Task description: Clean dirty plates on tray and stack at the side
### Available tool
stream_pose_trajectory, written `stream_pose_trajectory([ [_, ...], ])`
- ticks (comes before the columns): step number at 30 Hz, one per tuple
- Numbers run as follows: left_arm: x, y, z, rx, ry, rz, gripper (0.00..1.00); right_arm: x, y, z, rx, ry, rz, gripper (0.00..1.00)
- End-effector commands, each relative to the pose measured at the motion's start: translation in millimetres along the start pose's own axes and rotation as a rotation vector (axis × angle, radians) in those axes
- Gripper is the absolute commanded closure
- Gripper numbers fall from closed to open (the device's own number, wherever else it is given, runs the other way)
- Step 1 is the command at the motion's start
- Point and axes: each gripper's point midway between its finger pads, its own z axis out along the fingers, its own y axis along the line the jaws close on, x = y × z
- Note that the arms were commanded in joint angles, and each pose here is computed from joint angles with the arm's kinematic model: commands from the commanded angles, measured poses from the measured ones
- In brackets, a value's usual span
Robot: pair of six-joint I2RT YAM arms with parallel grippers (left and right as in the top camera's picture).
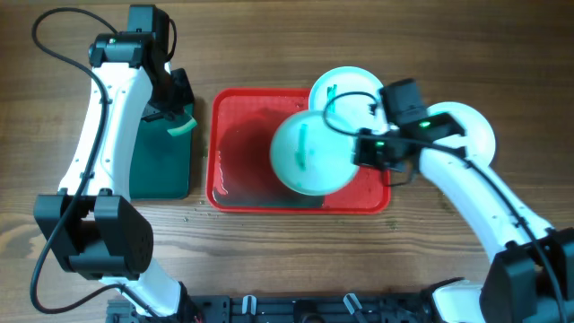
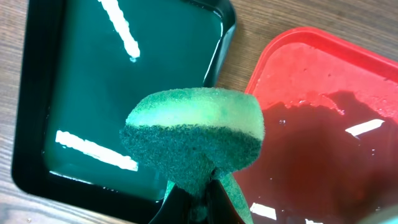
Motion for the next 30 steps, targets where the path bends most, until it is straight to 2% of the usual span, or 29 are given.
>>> stream_pose_trajectory([
  [1,-5,-5,-8,0.044,-0.022,-0.019,0.96,-5,32,25,-0.019,-0.027,0.086,0.96],
  [5,-6,-6,-8,0.047,-0.028,-0.019,0.96,-9,50,65,0.006,0.030,0.084,0.96],
  [9,-11,-8,-8,0.054,-0.046,-0.021,0.96,-15,62,82,-0.013,0.062,0.097,0.96],
  [13,-14,-19,-9,0.115,-0.050,-0.019,0.96,-3,65,96,-0.034,0.124,0.061,0.94],
  [16,-15,-26,-6,0.130,-0.050,-0.008,0.96,1,68,96,-0.058,0.146,0.018,0.76],
  [18,-14,-34,-3,0.137,-0.051,0.009,0.96,1,65,94,-0.052,0.153,0.011,0.74],
  [22,-12,-60,8,0.151,-0.052,0.074,0.96,-2,57,93,-0.033,0.160,0.020,0.74],
  [27,-9,-93,31,0.163,-0.053,0.229,0.96,-3,52,104,-0.031,0.167,0.030,0.75],
  [30,-2,-108,51,0.157,-0.025,0.282,0.96,0,57,115,-0.057,0.205,0.034,0.82],
])
